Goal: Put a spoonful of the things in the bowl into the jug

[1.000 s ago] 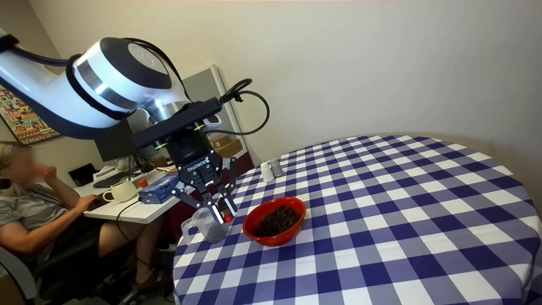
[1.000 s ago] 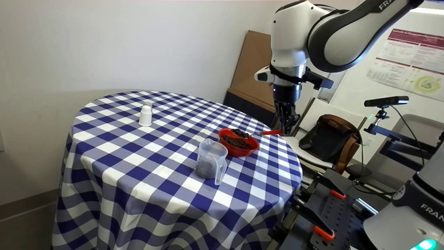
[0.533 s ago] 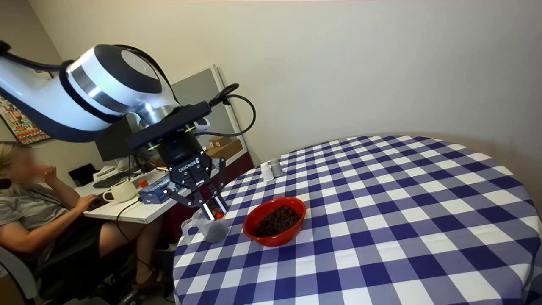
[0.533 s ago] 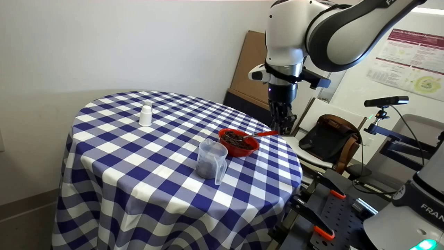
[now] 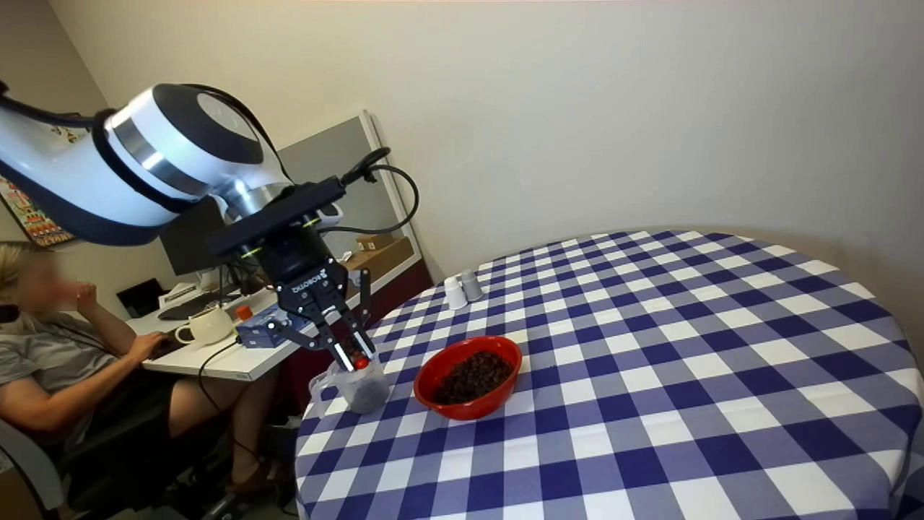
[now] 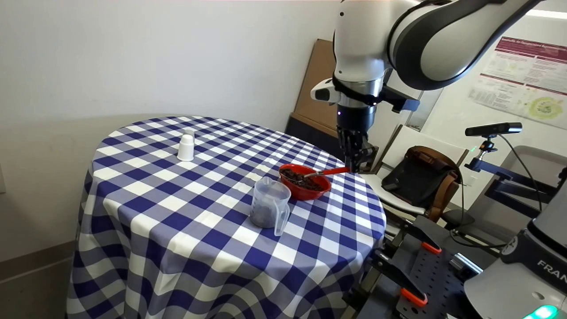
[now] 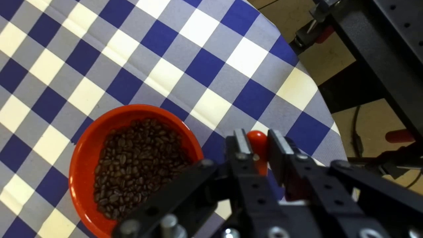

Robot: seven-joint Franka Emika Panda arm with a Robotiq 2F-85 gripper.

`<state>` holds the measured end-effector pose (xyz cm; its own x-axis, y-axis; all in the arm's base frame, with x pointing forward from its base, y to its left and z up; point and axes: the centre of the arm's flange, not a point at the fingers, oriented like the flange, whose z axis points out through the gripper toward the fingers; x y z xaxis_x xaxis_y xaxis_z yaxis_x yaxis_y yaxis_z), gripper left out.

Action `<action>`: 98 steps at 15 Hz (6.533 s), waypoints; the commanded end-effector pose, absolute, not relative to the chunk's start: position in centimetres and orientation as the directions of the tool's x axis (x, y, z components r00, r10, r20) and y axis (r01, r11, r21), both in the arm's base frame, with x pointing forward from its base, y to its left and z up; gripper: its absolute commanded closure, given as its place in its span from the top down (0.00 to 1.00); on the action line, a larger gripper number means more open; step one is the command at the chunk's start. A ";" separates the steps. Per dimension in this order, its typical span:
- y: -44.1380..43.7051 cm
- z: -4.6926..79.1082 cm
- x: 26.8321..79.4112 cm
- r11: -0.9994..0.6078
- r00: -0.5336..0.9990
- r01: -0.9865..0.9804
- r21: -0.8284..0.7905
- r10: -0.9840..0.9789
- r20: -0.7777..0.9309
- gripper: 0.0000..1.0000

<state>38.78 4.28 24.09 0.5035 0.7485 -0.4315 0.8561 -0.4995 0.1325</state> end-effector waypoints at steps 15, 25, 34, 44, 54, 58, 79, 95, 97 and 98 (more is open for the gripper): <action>7.9 22.2 38.9 -0.500 0.512 0.852 0.156 0.733 -0.448 0.05; 8.6 21.0 40.0 -0.490 0.519 0.851 0.190 0.726 -0.452 0.05; 8.9 21.2 39.7 -0.387 0.492 0.869 0.308 0.739 -0.460 0.05; 9.4 20.8 38.7 -0.275 0.468 0.862 0.427 0.757 -0.457 0.05; 9.6 20.5 37.7 -0.209 0.463 0.834 0.511 0.768 -0.442 0.05; 9.3 20.6 37.5 -0.173 0.461 0.813 0.556 0.775 -0.432 0.05; 8.7 20.7 36.7 0.039 0.387 0.681 0.731 0.828 -0.405 0.05; 5.6 22.3 40.0 -0.284 0.600 0.694 0.662 0.737 -0.312 0.05; 4.0 23.7 42.2 -0.398 0.687 0.632 0.665 0.686 -0.241 0.05; 2.9 24.4 43.3 -0.450 0.727 0.595 0.666 0.655 -0.207 0.05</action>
